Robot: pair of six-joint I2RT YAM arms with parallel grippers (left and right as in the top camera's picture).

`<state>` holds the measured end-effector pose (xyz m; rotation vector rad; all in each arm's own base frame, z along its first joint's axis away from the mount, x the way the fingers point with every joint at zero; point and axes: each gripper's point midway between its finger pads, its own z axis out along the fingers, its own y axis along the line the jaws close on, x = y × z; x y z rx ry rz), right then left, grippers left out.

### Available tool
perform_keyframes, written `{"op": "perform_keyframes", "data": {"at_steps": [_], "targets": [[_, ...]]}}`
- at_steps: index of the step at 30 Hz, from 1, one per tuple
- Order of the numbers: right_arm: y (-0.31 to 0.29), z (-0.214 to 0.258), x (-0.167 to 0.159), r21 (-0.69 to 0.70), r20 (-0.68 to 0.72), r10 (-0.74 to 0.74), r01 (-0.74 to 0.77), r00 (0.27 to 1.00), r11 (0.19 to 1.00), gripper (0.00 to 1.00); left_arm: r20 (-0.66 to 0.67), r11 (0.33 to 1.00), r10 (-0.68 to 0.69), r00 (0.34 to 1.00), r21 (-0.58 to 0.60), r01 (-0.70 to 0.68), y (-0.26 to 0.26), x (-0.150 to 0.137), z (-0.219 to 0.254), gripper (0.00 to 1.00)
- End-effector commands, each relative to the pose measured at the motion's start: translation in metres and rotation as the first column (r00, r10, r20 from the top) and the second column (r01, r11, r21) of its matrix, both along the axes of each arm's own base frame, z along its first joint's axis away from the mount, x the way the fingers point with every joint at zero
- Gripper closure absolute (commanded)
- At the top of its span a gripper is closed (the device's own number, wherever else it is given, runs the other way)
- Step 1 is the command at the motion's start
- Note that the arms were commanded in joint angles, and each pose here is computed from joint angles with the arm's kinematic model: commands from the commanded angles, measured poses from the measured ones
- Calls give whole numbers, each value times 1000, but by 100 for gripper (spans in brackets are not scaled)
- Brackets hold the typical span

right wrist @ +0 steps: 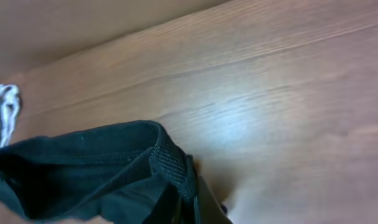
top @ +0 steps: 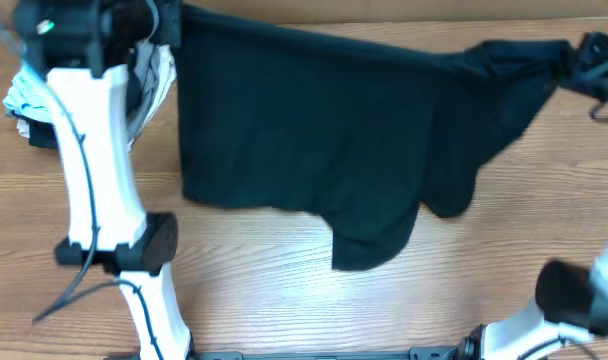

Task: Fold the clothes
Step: 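Lift the shirt with both grippers and stretch it apart, then lay the stretched shirt flat on the table and release both grippers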

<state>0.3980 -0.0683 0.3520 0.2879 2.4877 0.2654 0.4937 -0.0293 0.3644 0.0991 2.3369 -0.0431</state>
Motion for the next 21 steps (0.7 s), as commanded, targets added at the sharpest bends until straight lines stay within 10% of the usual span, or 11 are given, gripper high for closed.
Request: {"op": "perform_keyframes", "data": {"at_steps": [1,10,15,21], "targets": [[-14,-24,41,-4,15,9,-9,1000,1000,96,16,999,53,998,8,-53,10,41,-27,96],[-16,-73,143,42,137,41,-47,990,998,96,82,995,89,993,-46,-86,6,137,-106,96],[0,-71,142,45,132,67,-74,989,996,96,14,994,98,995,-43,-98,6,131,-126,96],[10,28,78,9,238,62,-66,969,998,96,102,994,97,990,-57,-91,8,82,-34,96]]}}
